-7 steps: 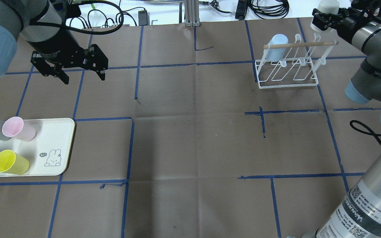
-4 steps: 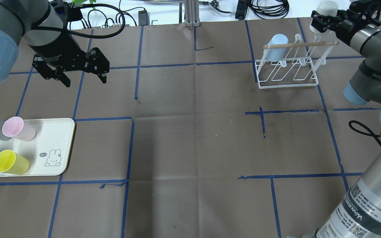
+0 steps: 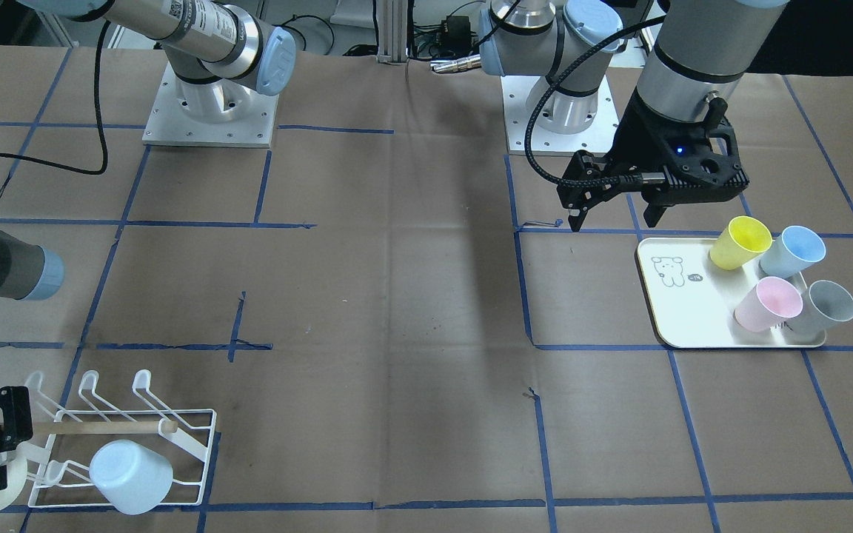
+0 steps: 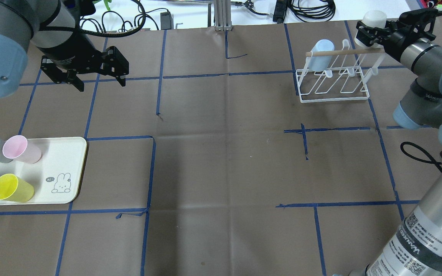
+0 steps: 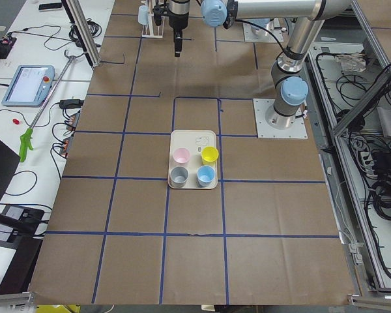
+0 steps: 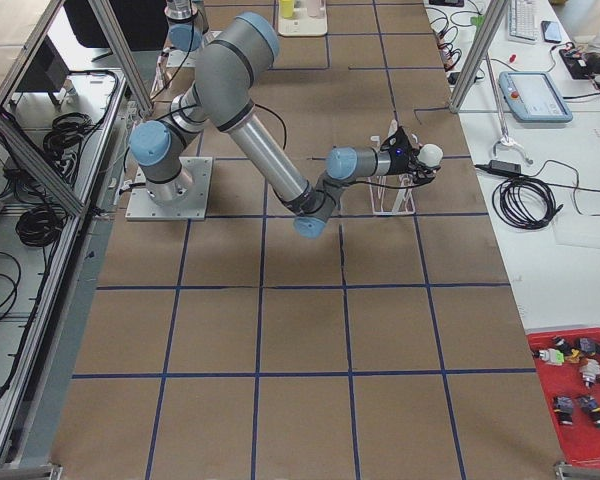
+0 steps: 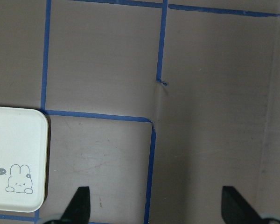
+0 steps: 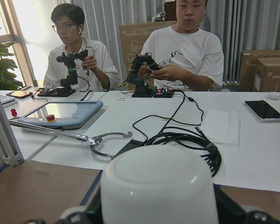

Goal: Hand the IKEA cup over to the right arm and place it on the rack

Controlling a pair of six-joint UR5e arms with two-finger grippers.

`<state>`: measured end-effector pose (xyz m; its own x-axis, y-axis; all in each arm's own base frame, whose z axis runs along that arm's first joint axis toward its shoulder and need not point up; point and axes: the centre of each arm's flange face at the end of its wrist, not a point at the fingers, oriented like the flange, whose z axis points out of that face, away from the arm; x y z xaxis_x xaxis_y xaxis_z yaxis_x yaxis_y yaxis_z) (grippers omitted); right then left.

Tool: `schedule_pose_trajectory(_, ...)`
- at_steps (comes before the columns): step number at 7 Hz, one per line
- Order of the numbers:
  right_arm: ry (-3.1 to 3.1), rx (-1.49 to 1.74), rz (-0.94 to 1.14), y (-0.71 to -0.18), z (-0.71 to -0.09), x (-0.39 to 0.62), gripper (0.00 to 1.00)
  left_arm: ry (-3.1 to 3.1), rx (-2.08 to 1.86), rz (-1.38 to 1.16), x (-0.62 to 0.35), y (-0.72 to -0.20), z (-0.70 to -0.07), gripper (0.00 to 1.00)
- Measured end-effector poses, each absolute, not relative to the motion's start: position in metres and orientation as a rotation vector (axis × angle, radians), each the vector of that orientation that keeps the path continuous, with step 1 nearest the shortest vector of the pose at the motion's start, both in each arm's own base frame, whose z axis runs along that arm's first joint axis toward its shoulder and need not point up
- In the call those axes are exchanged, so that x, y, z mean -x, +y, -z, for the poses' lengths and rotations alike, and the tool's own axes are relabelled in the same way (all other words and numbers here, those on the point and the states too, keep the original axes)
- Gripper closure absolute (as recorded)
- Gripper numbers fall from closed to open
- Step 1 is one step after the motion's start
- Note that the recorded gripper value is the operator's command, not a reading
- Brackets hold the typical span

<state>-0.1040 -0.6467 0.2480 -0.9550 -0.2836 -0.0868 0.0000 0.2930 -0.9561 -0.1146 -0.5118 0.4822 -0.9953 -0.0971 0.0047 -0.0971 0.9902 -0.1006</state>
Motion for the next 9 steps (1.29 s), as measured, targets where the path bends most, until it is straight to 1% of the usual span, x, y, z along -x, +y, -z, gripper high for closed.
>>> schedule_pose_trajectory(1, 2.324, 0.256, 1.713, -0.647, -0.248, 0.104, 0.0, 3.131, 0.161, 0.156, 0.115, -0.512, -0.484, 0.01)
schedule_pose_trajectory(7, 2.324, 0.242, 1.723, -0.648, -0.257, 0.106, 0.0, 3.128, 0.135, 0.141, 0.127, -0.509, -0.482, 0.01)
schedule_pose_trajectory(9, 2.31, 0.266, 1.778, -0.648, -0.296, 0.105, 0.0, 3.127, 0.131, 0.135, 0.125, -0.51, -0.48, 0.01)
